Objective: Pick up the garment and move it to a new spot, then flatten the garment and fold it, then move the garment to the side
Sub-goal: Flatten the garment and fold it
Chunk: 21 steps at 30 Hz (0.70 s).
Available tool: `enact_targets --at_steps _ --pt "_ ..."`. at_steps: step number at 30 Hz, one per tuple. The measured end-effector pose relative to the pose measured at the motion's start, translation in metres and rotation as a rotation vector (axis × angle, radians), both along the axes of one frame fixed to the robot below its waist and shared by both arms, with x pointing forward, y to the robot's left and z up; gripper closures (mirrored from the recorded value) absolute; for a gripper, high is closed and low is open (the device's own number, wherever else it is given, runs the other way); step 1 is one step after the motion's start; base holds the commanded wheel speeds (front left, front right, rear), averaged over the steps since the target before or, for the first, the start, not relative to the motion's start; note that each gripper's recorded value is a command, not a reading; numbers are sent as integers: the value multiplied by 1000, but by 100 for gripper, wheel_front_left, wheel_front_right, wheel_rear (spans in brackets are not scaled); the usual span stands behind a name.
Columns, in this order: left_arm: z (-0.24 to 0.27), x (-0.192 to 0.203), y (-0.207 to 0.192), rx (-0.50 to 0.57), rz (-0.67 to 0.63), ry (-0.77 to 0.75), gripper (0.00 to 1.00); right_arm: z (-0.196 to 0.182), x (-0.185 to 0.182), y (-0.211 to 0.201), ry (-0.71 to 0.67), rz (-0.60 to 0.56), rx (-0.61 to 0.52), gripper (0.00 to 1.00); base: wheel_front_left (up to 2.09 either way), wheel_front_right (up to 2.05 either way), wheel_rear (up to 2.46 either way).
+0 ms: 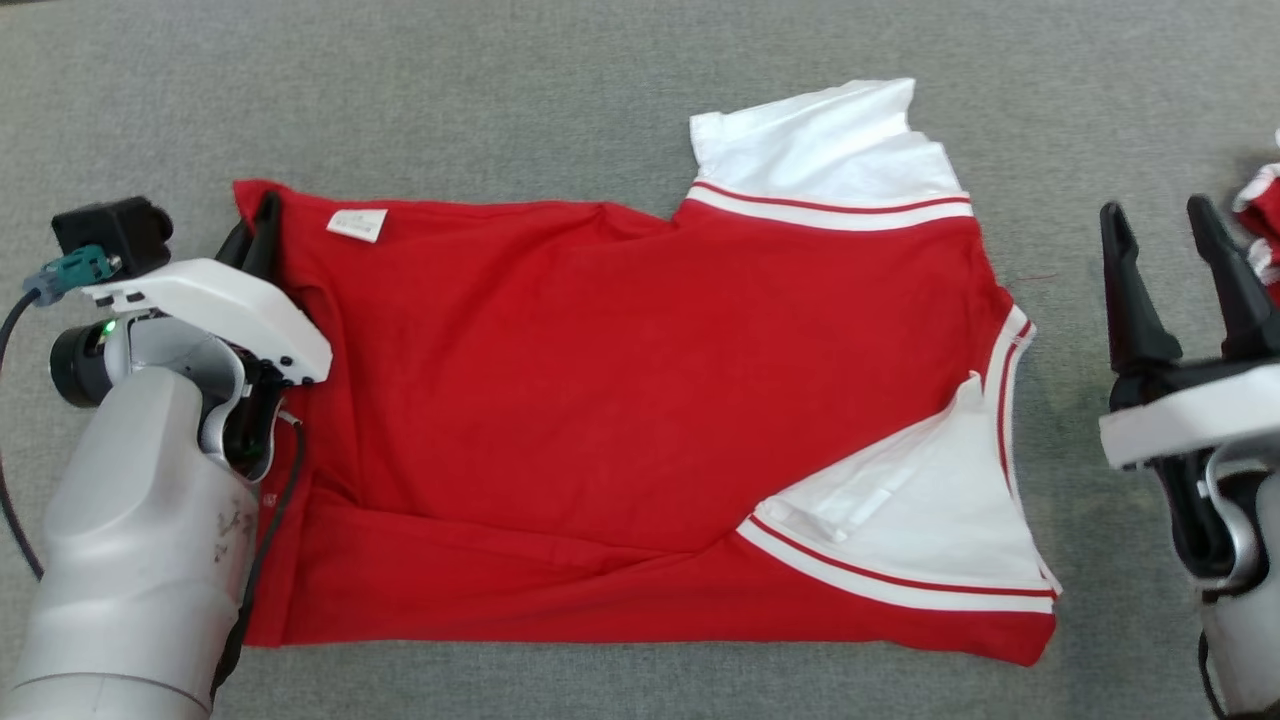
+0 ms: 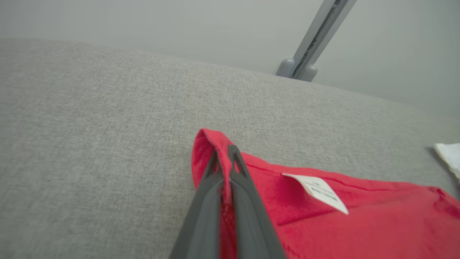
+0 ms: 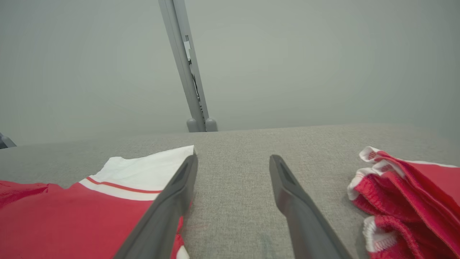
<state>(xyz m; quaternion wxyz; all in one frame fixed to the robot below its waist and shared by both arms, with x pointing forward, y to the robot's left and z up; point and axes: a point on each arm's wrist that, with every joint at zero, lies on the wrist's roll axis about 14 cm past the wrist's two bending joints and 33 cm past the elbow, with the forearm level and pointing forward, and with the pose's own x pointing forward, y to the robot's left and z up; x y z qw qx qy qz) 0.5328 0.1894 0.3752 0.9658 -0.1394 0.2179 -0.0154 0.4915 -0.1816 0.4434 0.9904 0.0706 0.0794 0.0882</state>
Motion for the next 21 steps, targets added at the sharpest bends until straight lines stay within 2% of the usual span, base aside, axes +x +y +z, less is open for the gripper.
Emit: enact_targets --at_steps 7,11,16,21 --pt "4 10 -3 -4 -9 -39 100 -12 65 37 51 136 -17 0 0 0 0" --pt "-5 5 0 -2 2 -27 100 -40 90 64 157 217 -38 0 0 0 0" --pt "-14 1 3 0 10 -14 100 -83 101 82 328 283 -87 0 0 0 0" --pt "-15 -3 4 0 14 -13 100 -89 109 90 381 318 -115 2 0 0 0"
